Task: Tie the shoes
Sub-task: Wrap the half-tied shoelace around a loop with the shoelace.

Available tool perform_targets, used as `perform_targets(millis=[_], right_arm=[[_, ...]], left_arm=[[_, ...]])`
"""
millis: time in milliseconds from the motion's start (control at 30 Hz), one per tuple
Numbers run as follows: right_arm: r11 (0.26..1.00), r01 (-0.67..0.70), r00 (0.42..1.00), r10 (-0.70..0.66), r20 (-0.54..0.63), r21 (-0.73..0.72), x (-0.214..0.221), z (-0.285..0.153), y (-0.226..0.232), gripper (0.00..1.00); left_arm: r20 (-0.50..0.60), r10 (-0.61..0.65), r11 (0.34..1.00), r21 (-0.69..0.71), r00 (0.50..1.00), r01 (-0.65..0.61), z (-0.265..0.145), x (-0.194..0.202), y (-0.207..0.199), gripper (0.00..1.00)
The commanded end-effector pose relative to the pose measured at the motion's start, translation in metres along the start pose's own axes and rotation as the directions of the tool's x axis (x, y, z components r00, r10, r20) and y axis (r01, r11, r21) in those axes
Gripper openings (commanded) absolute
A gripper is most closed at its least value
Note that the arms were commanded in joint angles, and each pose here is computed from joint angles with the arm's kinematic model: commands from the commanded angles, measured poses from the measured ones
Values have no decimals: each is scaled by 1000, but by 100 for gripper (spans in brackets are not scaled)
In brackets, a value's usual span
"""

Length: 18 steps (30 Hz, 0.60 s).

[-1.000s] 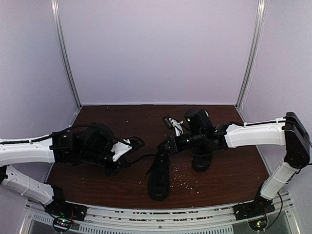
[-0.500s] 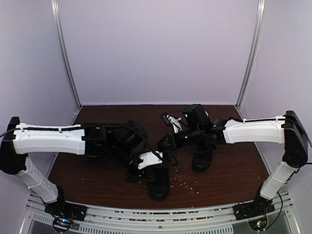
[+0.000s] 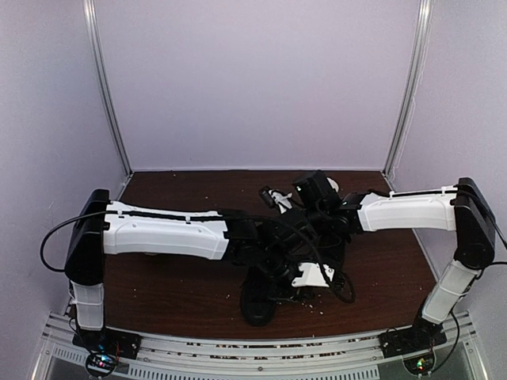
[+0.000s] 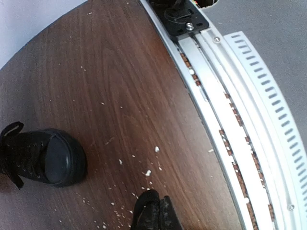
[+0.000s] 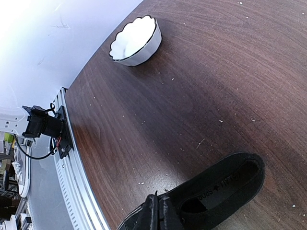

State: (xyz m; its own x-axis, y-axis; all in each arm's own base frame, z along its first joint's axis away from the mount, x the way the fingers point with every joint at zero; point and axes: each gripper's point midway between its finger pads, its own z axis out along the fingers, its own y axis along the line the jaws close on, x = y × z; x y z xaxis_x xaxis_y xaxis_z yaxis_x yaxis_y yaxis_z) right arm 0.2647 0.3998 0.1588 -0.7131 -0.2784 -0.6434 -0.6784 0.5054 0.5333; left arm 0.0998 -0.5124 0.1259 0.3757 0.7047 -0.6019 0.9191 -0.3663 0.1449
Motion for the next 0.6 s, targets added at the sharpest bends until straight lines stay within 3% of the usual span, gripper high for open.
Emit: perform_targets(millis=[0, 133, 300, 367, 567], right_arm=[[1000, 26, 1000, -26, -7, -1, -5, 3, -1, 0], [999, 34, 999, -34, -15, 2, -3, 3, -2, 0], [999, 39, 999, -39, -25, -3, -1, 5, -2, 0], [999, 39, 999, -39, -29, -6, 0, 6, -2, 0], [999, 38, 998, -39, -40, -17, 2, 9, -3, 0]], left_arm=[[-13, 64, 996, -58, 998, -64, 17, -8, 24, 0], [-4, 77, 992, -105, 997, -77, 20, -13, 32, 6], [-12, 44, 986, -163, 999, -45, 14, -16, 41, 37], [4, 34, 984, -175, 999, -33, 6, -21, 42, 45], [87, 36, 978, -206, 996, -18, -37, -42, 38, 51]])
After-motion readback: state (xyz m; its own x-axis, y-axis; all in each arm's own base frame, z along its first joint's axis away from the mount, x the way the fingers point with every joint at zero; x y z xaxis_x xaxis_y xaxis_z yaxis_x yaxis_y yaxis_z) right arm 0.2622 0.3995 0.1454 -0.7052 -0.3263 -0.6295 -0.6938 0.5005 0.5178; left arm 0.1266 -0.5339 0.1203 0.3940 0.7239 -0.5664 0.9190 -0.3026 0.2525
